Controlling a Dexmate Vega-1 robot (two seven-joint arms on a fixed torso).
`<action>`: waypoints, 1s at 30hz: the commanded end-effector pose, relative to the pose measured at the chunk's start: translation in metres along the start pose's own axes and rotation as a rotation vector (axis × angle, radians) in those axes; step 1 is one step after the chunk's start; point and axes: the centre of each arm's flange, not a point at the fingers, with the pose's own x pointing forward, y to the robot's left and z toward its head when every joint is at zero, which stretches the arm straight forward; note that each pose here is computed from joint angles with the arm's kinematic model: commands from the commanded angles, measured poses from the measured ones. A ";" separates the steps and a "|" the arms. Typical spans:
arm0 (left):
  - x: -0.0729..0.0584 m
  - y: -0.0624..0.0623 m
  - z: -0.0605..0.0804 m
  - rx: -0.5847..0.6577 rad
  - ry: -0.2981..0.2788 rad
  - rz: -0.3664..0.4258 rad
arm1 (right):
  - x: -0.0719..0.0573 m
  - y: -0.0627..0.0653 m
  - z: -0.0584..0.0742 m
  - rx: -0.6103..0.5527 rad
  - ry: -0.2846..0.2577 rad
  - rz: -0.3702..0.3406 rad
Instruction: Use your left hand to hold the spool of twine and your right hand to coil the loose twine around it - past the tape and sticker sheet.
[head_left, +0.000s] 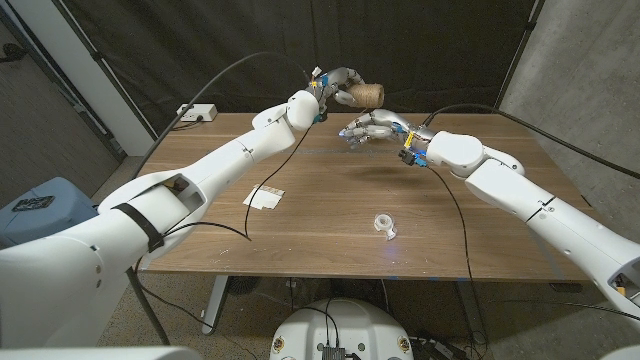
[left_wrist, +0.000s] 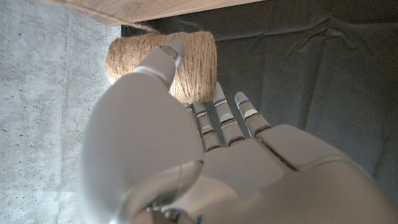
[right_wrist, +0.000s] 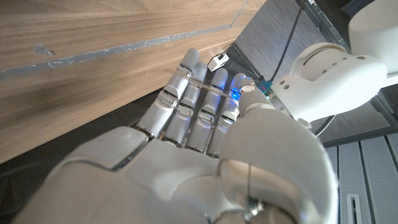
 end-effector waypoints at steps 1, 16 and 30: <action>0.000 -0.004 -0.001 0.013 0.002 -0.009 | -0.003 -0.005 0.011 0.017 -0.045 0.001; 0.000 -0.013 0.000 0.008 -0.011 -0.028 | -0.008 -0.014 0.025 0.044 -0.113 -0.024; 0.000 -0.018 0.000 0.008 -0.010 -0.034 | -0.013 -0.019 0.033 0.054 -0.158 -0.031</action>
